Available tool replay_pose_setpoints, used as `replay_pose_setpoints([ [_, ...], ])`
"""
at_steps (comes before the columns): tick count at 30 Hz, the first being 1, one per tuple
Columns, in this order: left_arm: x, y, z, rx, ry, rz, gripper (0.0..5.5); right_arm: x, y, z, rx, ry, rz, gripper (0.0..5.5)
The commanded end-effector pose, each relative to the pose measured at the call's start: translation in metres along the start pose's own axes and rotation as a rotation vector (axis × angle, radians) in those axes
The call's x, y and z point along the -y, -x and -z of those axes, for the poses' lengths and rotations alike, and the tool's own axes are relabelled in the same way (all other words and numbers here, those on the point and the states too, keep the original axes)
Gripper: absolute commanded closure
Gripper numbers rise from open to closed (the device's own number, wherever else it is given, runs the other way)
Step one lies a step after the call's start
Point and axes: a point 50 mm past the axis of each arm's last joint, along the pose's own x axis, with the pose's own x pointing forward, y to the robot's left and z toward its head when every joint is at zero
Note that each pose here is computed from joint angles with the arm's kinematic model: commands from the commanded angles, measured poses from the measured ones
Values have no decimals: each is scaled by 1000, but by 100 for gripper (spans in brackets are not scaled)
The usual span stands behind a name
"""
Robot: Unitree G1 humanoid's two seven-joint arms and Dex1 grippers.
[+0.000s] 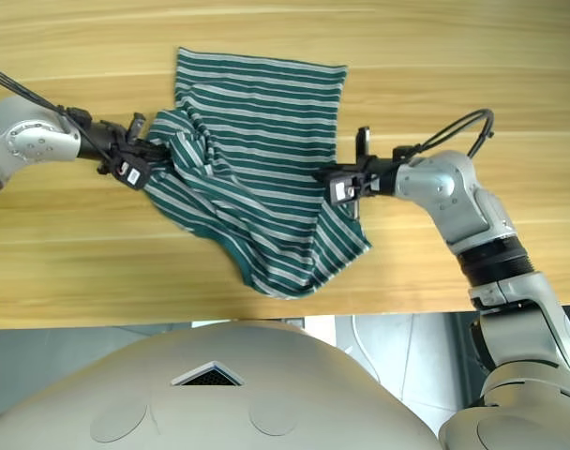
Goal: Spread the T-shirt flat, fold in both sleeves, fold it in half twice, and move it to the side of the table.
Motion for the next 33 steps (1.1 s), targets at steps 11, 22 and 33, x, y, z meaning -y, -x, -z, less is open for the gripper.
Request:
replay_pose_setpoints([
  [11,-5,-1,-2,26,104,-211,547,-13,-21,77,-343,-157,53,550],
  [22,11,-2,-15,144,230,-299,547,14,-2,89,-400,-191,263,550],
  [33,62,-37,-37,207,285,13,547,93,63,61,-154,-285,902,550],
])
